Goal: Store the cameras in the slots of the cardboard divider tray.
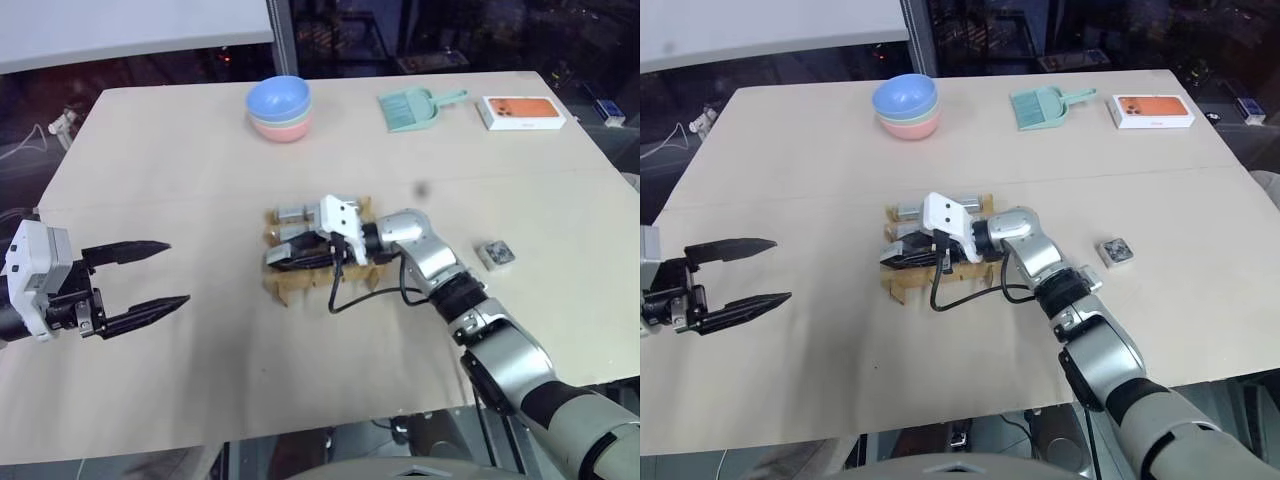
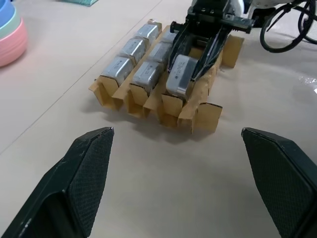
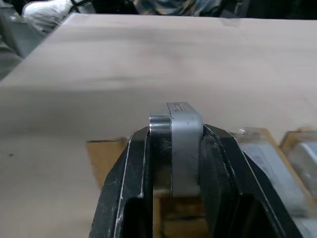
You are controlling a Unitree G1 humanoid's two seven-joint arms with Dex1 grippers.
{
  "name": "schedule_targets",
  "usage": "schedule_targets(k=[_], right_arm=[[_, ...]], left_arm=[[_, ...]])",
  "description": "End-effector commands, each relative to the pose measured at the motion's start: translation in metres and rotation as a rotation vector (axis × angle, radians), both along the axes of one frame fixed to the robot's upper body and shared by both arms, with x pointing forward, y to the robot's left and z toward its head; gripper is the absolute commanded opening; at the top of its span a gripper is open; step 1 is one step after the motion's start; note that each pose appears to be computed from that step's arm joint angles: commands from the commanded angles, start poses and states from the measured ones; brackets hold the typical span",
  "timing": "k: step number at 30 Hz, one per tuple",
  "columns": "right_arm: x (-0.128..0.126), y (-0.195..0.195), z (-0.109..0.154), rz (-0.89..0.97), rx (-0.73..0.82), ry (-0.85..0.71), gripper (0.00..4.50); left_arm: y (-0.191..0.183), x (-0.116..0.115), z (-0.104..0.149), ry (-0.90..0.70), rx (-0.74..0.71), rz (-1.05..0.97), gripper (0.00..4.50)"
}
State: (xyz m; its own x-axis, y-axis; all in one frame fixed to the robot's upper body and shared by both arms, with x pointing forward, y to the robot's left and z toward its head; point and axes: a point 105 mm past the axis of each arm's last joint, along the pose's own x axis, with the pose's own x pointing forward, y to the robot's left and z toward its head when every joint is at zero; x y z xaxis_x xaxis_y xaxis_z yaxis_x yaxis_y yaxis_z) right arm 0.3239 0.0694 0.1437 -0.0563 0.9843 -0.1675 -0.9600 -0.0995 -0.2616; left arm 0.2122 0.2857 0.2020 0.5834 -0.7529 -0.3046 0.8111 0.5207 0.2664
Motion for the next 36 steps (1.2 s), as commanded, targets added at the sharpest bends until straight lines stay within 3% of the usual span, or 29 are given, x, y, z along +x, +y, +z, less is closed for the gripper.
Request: schedule_targets(k=[1, 12, 19, 26, 32, 36], right_arm=[[0.007, 0.000, 0.014, -0.013, 0.029, -0.055, 0.72], [0.005, -0.003, -0.001, -0.002, -0.031, -0.011, 0.72], [0.011, -0.006, 0.021, -0.030, 0.055, -0.011, 4.12], [0.005, -0.039, 0.069, -0.041, 0.125, -0.040, 4.12], [-0.013, -0.115, 0.096, -0.101, 0.040, -0.008, 4.12], [-0.020, -0.175, 0.091, -0.225, -0.080, 0.011, 4.12]], left_arm=[[0.000, -0.001, 0.003, -0.025, 0.009, -0.007, 4.29], [0.003, -0.002, 0.000, -0.025, 0.007, 0.002, 4.29], [0.006, -0.003, 0.000, -0.025, 0.000, 0.004, 4.29], [0.005, -0.003, -0.004, -0.014, -0.008, -0.013, 4.29], [-0.004, 0.002, -0.005, -0.004, -0.020, -0.043, 4.29], [-0.017, 0.009, -0.005, -0.008, -0.035, -0.090, 4.29]])
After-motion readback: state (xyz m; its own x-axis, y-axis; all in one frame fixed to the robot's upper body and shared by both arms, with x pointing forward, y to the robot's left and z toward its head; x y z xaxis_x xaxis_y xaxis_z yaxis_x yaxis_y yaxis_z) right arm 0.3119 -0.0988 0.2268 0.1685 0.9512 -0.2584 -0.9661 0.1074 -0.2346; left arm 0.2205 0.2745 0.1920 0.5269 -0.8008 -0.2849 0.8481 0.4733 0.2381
